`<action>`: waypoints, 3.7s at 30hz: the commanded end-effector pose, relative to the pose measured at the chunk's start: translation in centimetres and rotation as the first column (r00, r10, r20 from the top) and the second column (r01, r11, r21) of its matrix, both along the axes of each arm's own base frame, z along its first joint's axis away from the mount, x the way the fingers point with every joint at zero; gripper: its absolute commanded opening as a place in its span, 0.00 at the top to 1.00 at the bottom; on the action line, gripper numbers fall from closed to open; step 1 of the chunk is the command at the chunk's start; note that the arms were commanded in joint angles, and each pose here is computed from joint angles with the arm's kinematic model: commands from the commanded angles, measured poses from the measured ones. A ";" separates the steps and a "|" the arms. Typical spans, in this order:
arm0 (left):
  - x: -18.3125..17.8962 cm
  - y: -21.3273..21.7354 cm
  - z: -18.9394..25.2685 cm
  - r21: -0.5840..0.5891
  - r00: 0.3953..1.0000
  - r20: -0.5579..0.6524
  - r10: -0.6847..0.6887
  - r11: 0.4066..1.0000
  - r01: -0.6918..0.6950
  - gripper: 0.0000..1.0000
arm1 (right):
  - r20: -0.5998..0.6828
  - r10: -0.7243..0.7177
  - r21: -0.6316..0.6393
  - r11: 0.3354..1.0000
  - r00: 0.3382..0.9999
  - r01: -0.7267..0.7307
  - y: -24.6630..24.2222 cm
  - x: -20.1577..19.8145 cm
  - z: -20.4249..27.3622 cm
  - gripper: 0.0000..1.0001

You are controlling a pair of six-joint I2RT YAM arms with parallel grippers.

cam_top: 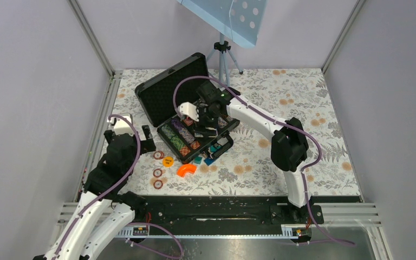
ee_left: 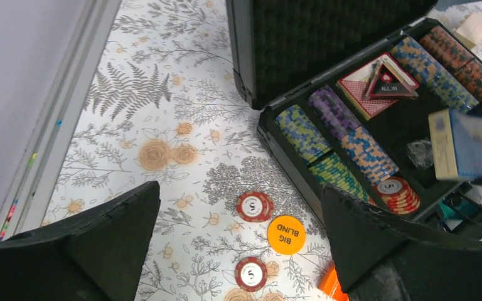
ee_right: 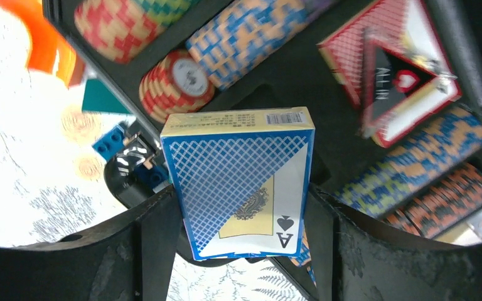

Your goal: Pack up texas hold em set

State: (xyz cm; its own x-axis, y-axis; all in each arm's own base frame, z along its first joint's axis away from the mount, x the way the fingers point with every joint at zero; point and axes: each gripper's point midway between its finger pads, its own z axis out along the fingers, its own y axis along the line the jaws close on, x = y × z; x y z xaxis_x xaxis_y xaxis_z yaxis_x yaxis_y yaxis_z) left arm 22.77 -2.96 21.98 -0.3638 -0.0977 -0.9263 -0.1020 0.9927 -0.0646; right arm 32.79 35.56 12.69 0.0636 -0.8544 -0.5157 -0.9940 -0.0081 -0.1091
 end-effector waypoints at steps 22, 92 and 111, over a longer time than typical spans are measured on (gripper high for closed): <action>-0.7 3.1 3.0 -0.028 0.976 0.154 0.152 0.988 -0.149 0.01 | 0.317 0.594 -0.226 0.804 0.739 -0.550 0.6 3.9 -2.0 0.27; -0.6 2.6 3.0 -0.033 0.980 0.155 0.125 0.992 -0.121 0.01 | 0.128 0.611 -0.219 0.785 0.781 -0.579 0.7 -1.8 -4.2 0.11; -0.6 2.6 3.0 -0.035 0.980 0.156 0.123 0.992 -0.119 0.01 | 0.338 0.367 0.121 0.896 0.867 -0.427 3.6 -3.2 4.3 0.07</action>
